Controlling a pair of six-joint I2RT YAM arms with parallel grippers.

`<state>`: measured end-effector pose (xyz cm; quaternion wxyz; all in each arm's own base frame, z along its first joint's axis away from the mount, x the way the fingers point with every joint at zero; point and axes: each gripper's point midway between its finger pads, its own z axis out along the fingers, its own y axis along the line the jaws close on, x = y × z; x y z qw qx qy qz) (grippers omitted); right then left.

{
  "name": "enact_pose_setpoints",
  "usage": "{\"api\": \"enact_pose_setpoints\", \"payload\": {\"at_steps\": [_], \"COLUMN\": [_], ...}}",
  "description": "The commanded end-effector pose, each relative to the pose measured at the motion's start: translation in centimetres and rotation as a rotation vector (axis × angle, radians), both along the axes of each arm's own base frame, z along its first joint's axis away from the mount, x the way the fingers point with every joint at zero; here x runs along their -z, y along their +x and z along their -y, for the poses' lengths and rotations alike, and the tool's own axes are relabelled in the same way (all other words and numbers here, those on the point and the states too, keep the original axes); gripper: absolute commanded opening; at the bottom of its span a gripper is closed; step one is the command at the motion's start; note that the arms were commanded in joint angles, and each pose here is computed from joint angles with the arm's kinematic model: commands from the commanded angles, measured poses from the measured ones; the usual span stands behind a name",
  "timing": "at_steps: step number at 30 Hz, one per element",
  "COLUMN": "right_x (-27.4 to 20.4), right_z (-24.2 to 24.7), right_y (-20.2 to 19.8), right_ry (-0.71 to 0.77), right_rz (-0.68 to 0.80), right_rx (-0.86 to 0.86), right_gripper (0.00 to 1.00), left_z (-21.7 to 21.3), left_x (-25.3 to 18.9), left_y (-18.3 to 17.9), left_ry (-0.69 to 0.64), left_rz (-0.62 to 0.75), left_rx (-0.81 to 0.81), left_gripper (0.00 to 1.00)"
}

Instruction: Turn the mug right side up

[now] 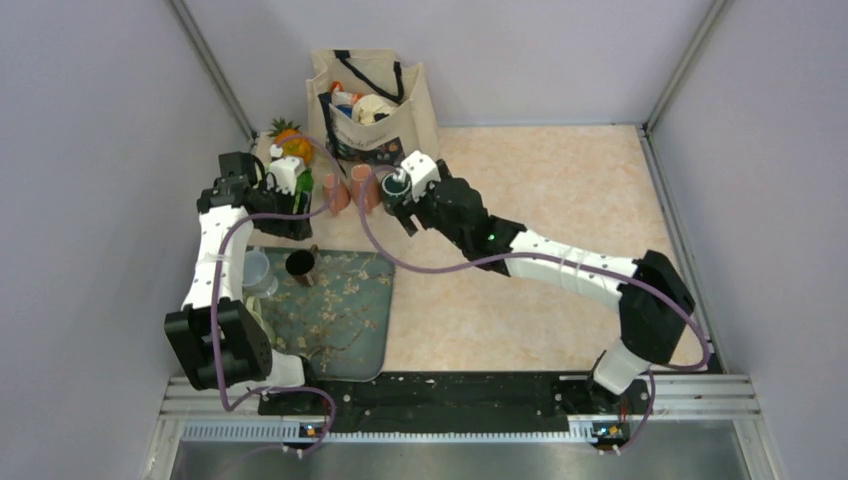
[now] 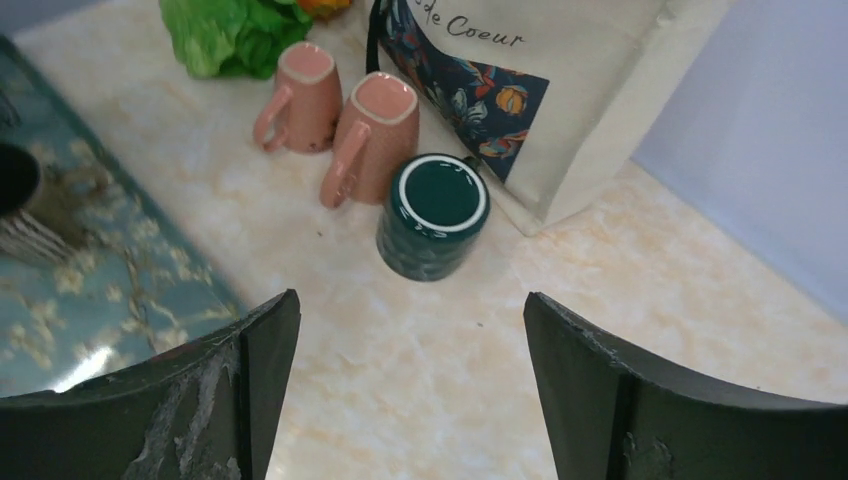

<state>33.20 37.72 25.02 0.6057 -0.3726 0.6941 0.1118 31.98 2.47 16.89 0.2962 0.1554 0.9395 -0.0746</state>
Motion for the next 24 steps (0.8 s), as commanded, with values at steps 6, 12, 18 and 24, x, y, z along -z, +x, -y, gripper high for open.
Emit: {"api": "enact_pose_setpoints", "payload": {"at_steps": [6,12,18,24], "right_x": [3.1,8.3,13.0,16.1], "right_z": [-9.1,-12.8,-15.4,-14.8], "right_y": [6.8,10.6,13.0,14.2], "right_ry": [0.493,0.501,0.438,0.41], "right_rz": [-0.2,-0.224,-0.28,-0.315], "right_rx": [0.134,0.221,0.276,0.403], "right_gripper": [0.64,0.58,0.56,0.42], "left_z": [-1.5,-1.5,-0.7,-0.3], "left_x": [-3.2,-2.8,-2.8,-3.6], "left_y": [4.0,3.6,3.4,3.3], "left_ry": [-0.038,-0.034,-0.059,-0.07], "left_rz": [0.195,0.207,0.217,0.241], "left_rx": [-0.236,-0.232,-0.196,-0.171], "left_gripper": [0.74,0.74,0.74,0.74]}}
